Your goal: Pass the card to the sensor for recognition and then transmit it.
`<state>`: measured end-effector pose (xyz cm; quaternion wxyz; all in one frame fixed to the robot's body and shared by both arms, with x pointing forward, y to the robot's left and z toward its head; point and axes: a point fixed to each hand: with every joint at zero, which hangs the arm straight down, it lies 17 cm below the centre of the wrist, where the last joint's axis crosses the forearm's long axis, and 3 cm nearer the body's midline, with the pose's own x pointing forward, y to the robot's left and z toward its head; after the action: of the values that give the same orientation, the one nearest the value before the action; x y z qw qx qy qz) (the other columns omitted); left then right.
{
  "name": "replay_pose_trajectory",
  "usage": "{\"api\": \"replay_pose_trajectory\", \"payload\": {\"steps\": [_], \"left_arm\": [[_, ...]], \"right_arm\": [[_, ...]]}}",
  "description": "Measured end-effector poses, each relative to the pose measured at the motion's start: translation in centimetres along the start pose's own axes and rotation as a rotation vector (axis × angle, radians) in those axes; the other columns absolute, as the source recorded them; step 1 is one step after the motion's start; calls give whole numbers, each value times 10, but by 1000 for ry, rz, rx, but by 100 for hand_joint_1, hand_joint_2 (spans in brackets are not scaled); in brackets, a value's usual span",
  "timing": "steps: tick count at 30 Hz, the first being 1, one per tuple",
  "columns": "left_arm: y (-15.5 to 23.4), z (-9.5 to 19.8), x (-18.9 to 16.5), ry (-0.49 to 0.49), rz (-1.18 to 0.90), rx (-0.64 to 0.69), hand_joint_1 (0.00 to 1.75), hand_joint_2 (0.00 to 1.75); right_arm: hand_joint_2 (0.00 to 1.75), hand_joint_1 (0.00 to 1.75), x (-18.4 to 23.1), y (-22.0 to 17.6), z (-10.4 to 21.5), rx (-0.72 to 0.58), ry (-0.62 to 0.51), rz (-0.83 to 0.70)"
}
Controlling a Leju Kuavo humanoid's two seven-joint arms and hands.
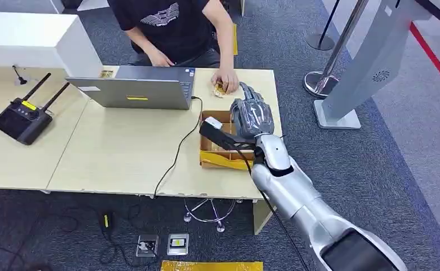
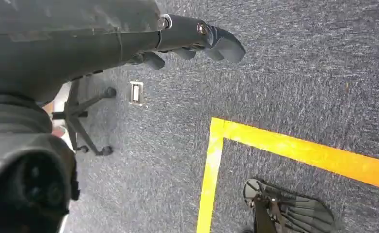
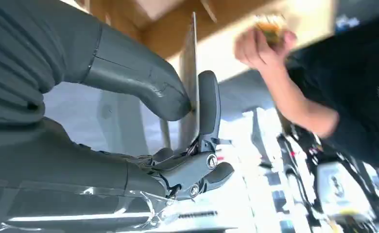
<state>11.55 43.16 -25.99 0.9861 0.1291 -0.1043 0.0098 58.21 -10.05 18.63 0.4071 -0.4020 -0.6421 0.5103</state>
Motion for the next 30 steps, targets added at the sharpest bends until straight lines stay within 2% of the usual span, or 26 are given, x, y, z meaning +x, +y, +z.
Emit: {"api": "replay_pose_trajectory", "payload": {"steps": [4,8,30], "left_arm": [[-1,0,1,-2,-8,-2,0,0],[-2,0,0,-2,-23,-3,0,0],[-1,0,-1,-1,-31,-1,0,0]], "right_arm": [[175,175,19,-46,-23,-68,-43,33],[175,175,31,-63,-29,-100,-61,46],[175,175,71,-63,-31,-108,-108,20]]}}
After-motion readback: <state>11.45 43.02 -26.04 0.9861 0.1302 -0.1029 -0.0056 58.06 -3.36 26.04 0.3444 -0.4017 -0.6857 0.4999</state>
